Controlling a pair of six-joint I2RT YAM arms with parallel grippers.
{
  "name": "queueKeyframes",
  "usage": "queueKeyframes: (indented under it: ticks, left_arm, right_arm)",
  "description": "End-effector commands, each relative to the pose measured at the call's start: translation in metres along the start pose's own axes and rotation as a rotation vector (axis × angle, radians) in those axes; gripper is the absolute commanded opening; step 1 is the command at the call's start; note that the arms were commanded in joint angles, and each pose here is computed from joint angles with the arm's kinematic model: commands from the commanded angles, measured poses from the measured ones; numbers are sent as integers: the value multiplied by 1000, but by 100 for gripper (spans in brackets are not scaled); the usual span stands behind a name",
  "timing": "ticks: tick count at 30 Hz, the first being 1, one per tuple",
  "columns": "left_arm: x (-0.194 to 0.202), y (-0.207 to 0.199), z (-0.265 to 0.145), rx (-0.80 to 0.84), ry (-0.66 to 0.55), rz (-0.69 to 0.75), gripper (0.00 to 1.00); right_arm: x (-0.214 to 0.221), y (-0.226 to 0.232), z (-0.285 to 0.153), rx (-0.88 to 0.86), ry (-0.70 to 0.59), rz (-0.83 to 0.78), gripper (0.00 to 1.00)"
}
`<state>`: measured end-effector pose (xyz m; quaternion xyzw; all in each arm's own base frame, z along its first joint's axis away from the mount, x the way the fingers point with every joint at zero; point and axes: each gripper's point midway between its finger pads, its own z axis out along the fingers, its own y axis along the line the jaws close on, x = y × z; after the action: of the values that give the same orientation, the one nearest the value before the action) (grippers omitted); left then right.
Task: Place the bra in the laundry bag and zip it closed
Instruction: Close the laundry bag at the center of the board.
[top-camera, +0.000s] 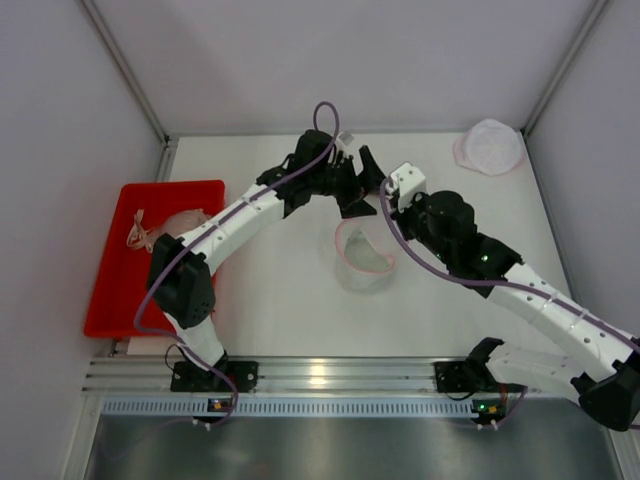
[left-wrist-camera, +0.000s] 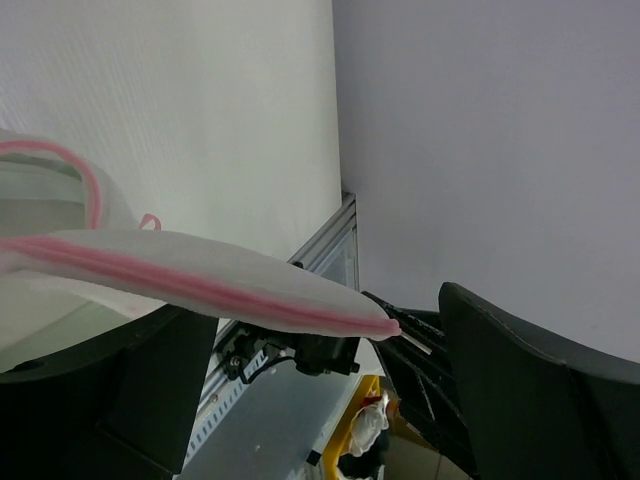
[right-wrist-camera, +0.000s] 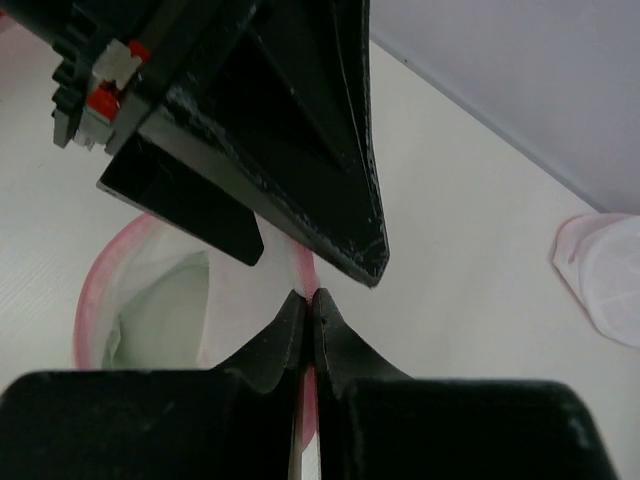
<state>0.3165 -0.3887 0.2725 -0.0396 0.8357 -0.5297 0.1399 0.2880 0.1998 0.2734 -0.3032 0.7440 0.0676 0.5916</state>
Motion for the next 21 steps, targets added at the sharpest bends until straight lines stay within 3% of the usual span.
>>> queueKeyframes:
  ticks: [1, 4, 7, 10, 13, 15, 18, 21]
  left_arm:
    - [6, -24, 9, 68, 10, 48, 95]
    - [14, -19, 16, 59, 35, 51, 84]
    - [16, -11, 16, 58, 49, 50, 66]
    - [19, -11, 11, 110, 63, 59, 39]
    - [23, -6, 3, 171, 97, 36, 18]
    - [22, -8, -2, 207, 91, 64, 7]
    - [25, -4, -7, 234, 113, 84, 0]
    - [32, 2, -15, 277, 150, 121, 0]
  right_arm:
    - [-41, -7, -2, 32, -110, -12, 0]
    - [-45, 2, -3, -23, -132, -9, 1]
    - [-48, 10, -8, -74, -151, -1, 7]
    - [-52, 21, -16, -144, -169, 6, 24]
    - [-59, 30, -28, -210, -200, 23, 60]
    - [-64, 33, -38, -245, -218, 41, 66]
    - [-69, 30, -53, -273, -227, 101, 75]
    - [-63, 23, -66, -294, -202, 179, 85]
